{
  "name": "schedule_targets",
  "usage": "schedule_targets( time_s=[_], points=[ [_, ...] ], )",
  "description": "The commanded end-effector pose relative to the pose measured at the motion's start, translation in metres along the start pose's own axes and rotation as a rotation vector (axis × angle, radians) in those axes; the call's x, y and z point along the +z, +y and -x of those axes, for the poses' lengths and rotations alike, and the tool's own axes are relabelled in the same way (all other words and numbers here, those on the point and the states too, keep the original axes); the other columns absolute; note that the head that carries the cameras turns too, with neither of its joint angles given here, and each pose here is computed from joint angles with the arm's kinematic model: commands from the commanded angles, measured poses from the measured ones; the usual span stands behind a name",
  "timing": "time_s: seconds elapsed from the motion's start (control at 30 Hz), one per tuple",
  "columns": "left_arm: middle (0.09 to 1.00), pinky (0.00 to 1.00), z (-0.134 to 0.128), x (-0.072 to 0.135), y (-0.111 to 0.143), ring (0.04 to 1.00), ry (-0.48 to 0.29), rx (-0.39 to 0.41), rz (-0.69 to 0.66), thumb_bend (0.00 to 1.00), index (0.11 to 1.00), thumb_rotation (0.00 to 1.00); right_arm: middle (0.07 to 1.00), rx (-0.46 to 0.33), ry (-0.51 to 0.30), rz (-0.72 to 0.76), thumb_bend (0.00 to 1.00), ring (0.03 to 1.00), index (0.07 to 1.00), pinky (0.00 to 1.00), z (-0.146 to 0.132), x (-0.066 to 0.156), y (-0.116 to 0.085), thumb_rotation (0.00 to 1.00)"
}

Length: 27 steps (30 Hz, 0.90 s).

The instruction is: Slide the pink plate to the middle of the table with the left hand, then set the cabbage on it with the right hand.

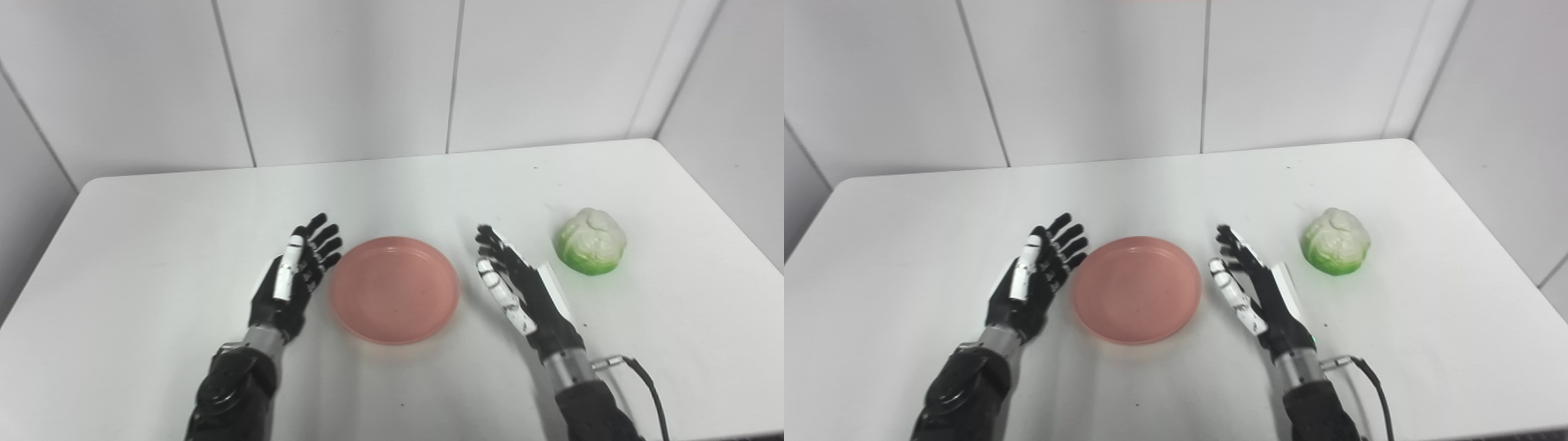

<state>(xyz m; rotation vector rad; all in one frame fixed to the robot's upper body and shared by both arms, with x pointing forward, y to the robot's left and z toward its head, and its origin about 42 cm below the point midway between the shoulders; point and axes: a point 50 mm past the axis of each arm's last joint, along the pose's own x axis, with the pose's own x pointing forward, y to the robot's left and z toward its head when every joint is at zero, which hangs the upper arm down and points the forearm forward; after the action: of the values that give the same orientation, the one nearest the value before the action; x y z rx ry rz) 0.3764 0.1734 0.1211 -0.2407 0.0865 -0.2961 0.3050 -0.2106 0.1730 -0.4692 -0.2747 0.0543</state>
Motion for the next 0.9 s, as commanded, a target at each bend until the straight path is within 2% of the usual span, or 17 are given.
schedule_targets(
  time_s=[0.0,0.03,0.1,0.17,0.33,0.47,0.57,0.7,0.87],
  points=[
    [0.896,0.89,0.011,-0.02,0.014,0.89,0.084,0.037,0.013,0.44,0.891,1.0,0.854,-0.06,-0.102,0.058,0.71,0.822,0.877,0.76,-0.016,0.028,-0.017,0.96],
    [0.896,0.9,0.011,-0.02,0.017,0.891,0.085,0.038,0.016,0.44,0.892,1.0,0.853,-0.078,-0.128,0.086,0.72,0.821,0.876,0.76,-0.019,0.035,-0.023,0.94],
    [0.896,0.89,0.011,-0.021,0.02,0.89,0.087,0.038,0.018,0.44,0.891,1.0,0.843,-0.106,-0.173,0.117,0.8,0.808,0.876,0.74,-0.025,0.046,-0.033,0.84],
    [0.902,0.9,0.01,-0.021,0.024,0.894,0.087,0.029,0.024,0.44,0.898,1.0,0.851,-0.13,-0.217,0.133,0.92,0.811,0.887,0.76,-0.03,0.055,-0.046,0.6],
    [0.907,0.9,0.009,-0.022,0.031,0.897,0.091,0.021,0.031,0.44,0.901,1.0,0.868,-0.182,-0.265,0.156,1.0,0.836,0.892,0.78,-0.037,0.074,-0.076,0.44],
    [0.899,0.89,0.01,-0.023,0.037,0.892,0.088,0.027,0.027,0.45,0.891,1.0,0.886,-0.22,-0.302,0.199,1.0,0.87,0.899,0.83,-0.041,0.084,-0.096,0.42],
    [0.895,0.89,0.008,-0.024,0.043,0.887,0.087,0.029,0.031,0.46,0.887,1.0,0.891,-0.26,-0.295,0.274,1.0,0.88,0.908,0.84,-0.042,0.092,-0.113,0.43],
    [0.904,0.9,0.006,-0.025,0.051,0.896,0.083,0.018,0.037,0.46,0.897,1.0,0.941,-0.322,-0.243,0.371,1.0,0.923,0.948,0.87,-0.035,0.1,-0.141,0.47],
    [0.912,0.9,0.004,-0.026,0.057,0.899,0.084,0.011,0.043,0.47,0.902,1.0,0.995,-0.379,-0.156,0.445,1.0,0.973,0.997,0.91,-0.024,0.095,-0.168,0.5]
  ],
)
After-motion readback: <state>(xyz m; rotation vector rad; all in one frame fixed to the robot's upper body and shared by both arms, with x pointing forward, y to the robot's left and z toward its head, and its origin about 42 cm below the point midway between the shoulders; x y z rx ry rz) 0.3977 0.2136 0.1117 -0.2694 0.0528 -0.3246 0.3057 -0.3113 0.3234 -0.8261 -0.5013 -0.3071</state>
